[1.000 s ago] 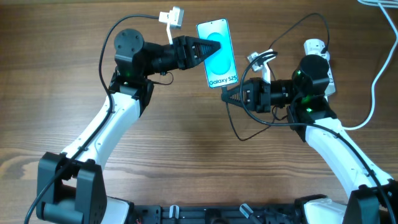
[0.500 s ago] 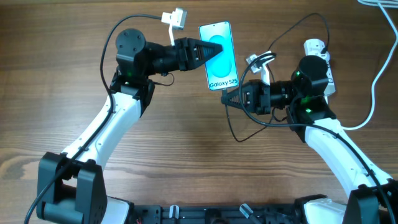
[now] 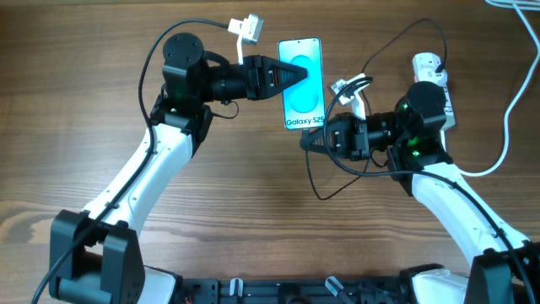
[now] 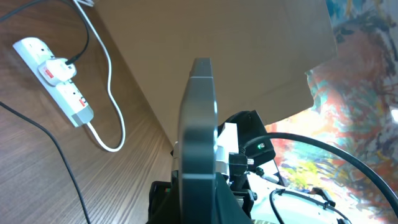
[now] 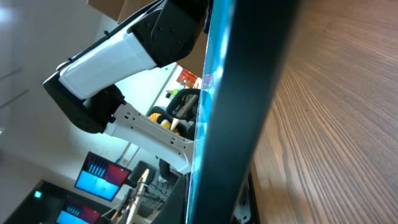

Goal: Plug charger to phone and switch on socket
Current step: 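Lower the phone with the left gripper and release the connector with the right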

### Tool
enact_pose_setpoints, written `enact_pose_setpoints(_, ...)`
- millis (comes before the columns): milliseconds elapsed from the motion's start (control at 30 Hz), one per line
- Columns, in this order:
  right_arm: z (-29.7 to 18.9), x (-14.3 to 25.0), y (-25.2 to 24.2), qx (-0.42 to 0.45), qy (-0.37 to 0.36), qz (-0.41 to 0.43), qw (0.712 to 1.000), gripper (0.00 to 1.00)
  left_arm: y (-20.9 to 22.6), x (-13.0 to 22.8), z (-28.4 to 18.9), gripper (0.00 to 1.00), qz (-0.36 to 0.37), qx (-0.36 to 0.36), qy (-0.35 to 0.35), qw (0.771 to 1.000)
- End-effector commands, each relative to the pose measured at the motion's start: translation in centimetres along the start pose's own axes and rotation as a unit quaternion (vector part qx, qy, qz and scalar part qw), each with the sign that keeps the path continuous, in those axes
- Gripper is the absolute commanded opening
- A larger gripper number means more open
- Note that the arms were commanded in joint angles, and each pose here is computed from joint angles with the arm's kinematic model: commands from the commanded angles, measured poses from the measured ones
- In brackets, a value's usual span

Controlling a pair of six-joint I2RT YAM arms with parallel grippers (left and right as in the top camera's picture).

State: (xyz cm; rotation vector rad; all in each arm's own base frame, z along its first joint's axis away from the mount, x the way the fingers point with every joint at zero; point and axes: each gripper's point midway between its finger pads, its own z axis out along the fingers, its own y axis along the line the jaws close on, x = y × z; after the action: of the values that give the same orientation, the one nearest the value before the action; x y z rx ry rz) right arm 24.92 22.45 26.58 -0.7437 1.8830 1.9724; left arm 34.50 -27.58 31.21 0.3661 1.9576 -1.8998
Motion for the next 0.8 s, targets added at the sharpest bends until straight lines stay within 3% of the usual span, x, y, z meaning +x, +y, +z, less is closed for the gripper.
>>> enact_pose_setpoints(0, -0.3, -3.5, -0.1, 0.039, -0.065, -0.03, 0.997, 0.04, -1.3, 5.2, 1.9, 0.04, 0.027, 0.048, 0.101, 0.993)
enact_pose_setpoints(767, -1.1, -4.5, 0.0, 0.047, -0.086, -0.034, 0.995, 0.04, -0.1, 8.7, 3.3, 0.04, -0.006, 0.036, 0.15, 0.988)
